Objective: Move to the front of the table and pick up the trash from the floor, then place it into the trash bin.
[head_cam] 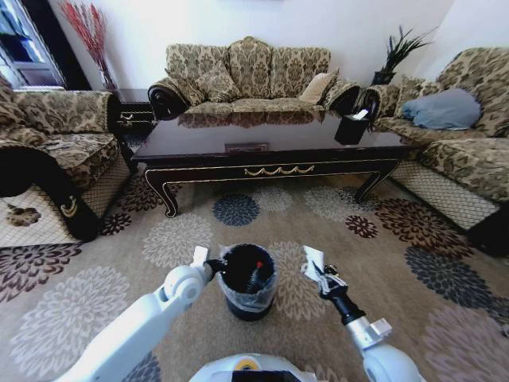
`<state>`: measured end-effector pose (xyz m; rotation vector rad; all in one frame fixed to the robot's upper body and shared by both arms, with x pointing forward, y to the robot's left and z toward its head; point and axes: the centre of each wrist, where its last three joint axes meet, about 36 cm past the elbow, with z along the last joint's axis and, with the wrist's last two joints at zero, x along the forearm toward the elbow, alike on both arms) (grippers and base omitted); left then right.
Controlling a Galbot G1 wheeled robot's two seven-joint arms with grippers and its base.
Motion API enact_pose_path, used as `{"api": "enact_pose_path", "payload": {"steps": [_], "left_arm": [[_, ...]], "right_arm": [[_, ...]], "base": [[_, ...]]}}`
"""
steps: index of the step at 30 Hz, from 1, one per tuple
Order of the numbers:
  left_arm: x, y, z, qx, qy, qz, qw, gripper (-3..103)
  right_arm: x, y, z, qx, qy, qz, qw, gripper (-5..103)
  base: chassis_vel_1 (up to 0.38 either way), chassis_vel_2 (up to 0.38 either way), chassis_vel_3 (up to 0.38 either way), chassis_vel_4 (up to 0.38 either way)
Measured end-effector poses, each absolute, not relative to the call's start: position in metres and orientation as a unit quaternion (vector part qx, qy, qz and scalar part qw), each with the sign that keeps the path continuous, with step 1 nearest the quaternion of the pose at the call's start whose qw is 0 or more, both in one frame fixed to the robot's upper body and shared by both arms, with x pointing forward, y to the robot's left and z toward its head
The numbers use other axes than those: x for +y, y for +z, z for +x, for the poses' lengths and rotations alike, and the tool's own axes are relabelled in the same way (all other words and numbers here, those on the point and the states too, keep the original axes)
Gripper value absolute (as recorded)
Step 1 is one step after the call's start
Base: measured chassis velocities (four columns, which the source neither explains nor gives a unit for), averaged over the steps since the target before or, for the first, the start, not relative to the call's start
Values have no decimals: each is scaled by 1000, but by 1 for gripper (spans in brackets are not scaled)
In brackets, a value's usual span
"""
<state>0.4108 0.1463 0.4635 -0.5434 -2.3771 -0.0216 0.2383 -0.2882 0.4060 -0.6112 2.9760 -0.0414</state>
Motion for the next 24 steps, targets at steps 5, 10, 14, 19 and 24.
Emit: {"api": "enact_pose_path", "payload": {"steps": [5, 10, 14, 19, 24], "left_arm": [[124, 459, 415, -911, -17, -224, 346, 3], [112, 456, 415, -908, -22, -231, 348, 3], [108, 453, 414, -907, -28, -231, 352, 3], [105, 453, 413, -907, -28, -230, 351, 3], [103, 455, 410, -907, -29, -232, 351, 3]], "right_arm": [[-276, 423, 232, 973, -7, -224, 54, 0], [-269, 424, 223, 967, -28, -247, 54, 0], [-259, 421, 215, 962, -36, -267, 51, 0], [-256, 406, 211, 959, -48, -276, 42, 1], [-252, 400, 208, 957, -49, -283, 38, 17]], "base": [[0, 0, 0, 0], [0, 0, 0, 0], [0, 0, 0, 0], [0, 0, 0, 0], [0, 0, 0, 0]]}}
